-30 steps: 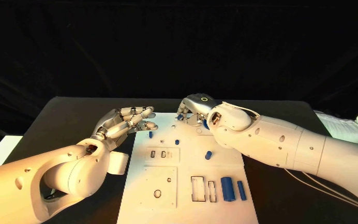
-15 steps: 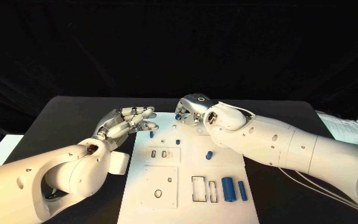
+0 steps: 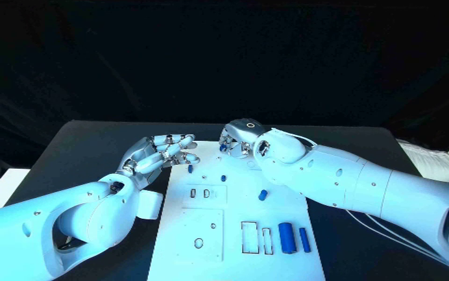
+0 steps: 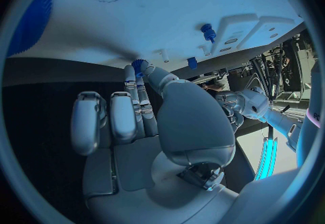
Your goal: Assemble the parts on the task board
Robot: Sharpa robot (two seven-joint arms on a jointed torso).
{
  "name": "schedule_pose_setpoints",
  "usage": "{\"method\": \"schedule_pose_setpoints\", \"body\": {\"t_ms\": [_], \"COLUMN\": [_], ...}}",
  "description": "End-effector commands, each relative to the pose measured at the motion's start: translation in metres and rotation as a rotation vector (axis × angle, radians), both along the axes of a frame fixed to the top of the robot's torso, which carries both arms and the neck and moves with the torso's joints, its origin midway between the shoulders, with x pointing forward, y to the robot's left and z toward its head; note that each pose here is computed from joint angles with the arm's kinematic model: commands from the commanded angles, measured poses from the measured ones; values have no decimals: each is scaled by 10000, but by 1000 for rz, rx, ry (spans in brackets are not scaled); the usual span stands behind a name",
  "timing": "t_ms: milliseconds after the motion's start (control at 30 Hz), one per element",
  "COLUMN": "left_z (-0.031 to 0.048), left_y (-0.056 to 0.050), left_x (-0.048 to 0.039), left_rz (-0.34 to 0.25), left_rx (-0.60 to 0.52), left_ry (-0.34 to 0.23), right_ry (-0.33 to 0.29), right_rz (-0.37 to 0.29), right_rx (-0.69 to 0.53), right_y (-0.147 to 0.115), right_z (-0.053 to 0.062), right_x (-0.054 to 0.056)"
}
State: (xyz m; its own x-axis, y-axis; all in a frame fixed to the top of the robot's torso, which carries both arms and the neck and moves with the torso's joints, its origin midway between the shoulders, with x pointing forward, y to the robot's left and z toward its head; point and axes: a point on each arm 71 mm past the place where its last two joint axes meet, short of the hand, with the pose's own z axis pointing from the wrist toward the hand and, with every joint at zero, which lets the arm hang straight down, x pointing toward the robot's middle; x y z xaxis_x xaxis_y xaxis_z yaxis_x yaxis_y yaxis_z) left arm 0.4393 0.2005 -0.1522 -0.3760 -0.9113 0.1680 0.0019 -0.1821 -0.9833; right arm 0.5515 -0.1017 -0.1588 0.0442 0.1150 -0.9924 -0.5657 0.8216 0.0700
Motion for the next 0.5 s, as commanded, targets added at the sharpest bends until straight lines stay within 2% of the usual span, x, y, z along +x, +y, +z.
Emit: {"method": "schedule_pose_setpoints", "body": {"t_ms": [33, 367, 500], "left_z": [17, 16, 15], "left_y": [-25, -16, -1], "left_x": [-8, -7, -4], "left_rz": [-22, -22, -19], "left_rx": [-13, -12, -10], "left_ry": [-4, -2, -1], "right_ry": [18, -9, -7], "right_rz": [-8, -16, -13], "right_rx": [-24, 13, 36], "right_y": [-7, -53, -144], "right_z": [-29, 0, 30], "right_x": [16, 13, -41]}}
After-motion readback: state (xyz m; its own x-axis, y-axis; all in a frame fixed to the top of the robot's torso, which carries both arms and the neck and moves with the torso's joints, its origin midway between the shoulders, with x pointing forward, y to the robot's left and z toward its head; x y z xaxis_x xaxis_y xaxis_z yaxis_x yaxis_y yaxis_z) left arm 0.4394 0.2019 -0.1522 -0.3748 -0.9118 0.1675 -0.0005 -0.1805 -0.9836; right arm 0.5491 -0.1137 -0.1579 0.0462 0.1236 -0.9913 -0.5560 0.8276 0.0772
